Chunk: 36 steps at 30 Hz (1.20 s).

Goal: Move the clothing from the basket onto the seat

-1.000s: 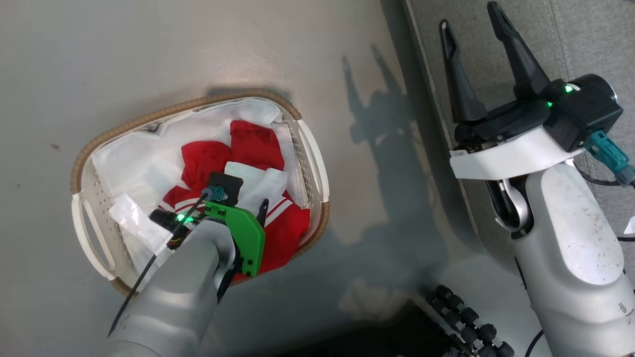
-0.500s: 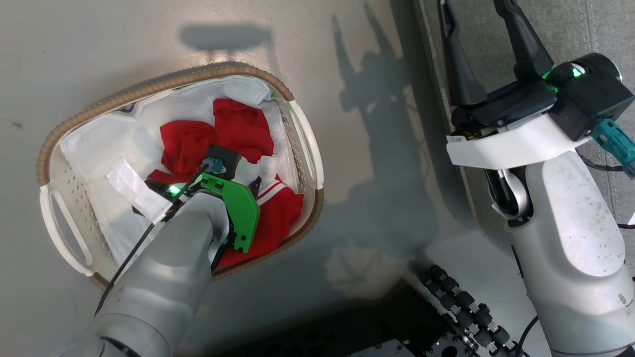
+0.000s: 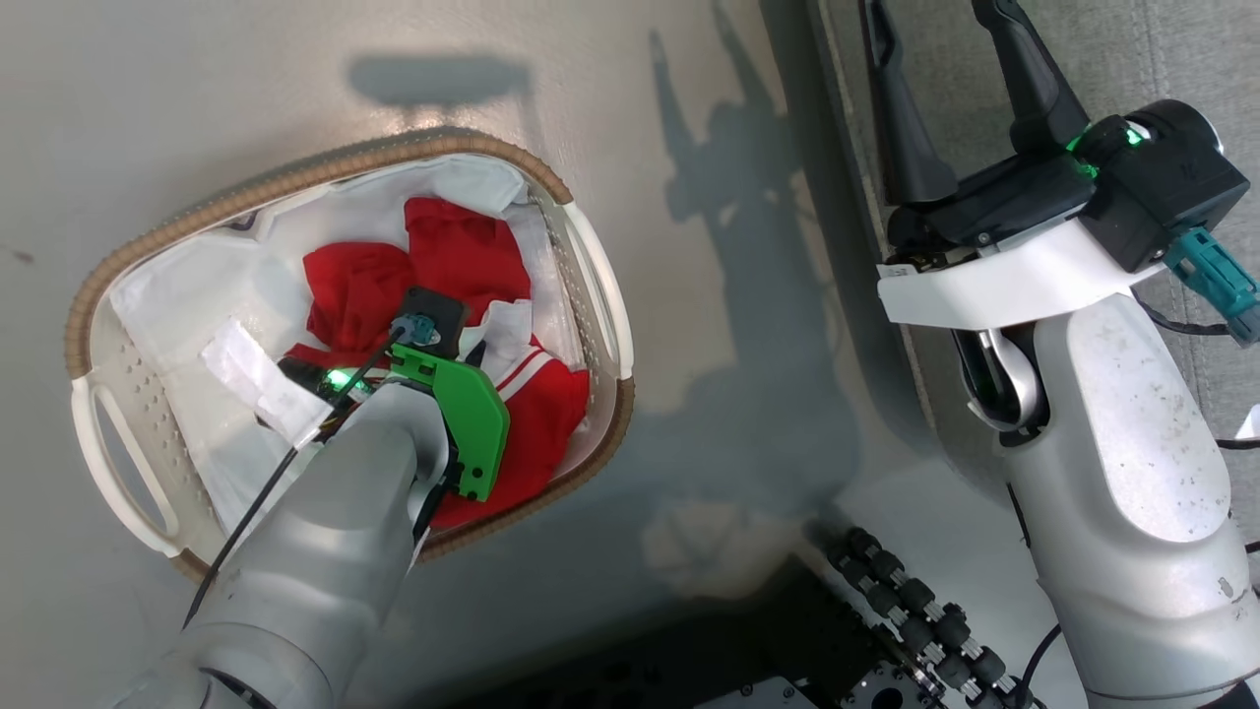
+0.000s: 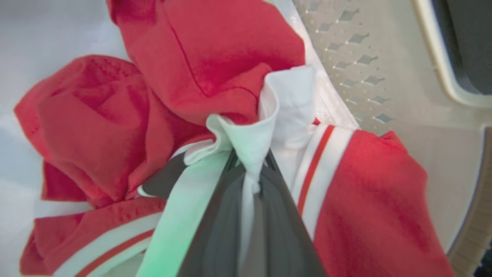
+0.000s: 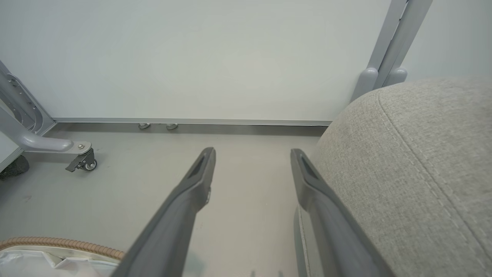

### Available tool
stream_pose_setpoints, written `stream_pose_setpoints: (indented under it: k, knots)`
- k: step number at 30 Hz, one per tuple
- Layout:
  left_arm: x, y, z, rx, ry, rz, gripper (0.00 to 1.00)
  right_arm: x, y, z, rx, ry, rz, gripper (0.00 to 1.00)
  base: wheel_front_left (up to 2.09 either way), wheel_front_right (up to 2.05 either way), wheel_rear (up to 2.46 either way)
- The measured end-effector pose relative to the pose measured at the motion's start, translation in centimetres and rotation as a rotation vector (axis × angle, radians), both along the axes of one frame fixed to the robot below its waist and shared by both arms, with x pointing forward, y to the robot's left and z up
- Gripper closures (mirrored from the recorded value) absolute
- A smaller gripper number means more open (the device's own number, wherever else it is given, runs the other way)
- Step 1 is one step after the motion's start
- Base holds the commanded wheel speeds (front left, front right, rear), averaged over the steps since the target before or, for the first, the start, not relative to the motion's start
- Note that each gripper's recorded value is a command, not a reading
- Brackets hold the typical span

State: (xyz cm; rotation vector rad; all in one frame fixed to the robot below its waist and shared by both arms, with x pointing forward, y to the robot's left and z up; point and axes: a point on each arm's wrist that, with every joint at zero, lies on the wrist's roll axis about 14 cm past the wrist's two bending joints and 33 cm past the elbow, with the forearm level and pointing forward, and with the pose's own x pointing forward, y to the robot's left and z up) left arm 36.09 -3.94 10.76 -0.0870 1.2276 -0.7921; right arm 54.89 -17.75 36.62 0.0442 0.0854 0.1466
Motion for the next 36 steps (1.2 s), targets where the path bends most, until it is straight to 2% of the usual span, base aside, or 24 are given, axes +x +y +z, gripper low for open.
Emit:
stream_pose_setpoints:
  k: [11, 22, 36]
  knots:
    - [2.0, -0.2, 4.4, -0.062, -0.142, 0.055, 1.0, -1.2, -0.7, 2.5, 0.002, -0.01, -0.027, 0.0, 0.0, 0.0, 0.0]
    - [3.8, 0.5, 10.5, -0.134, -0.259, 0.212, 1.0, -3.1, -0.2, 6.2, 0.03, -0.052, -0.031, 0.0, 0.0, 0.0, 0.0]
    - [5.7, 2.8, 20.2, -0.224, -0.52, 0.37, 1.0, -7.2, 0.8, 9.5, 0.043, -0.074, -0.01, 0.0, 0.0, 0.0, 0.0]
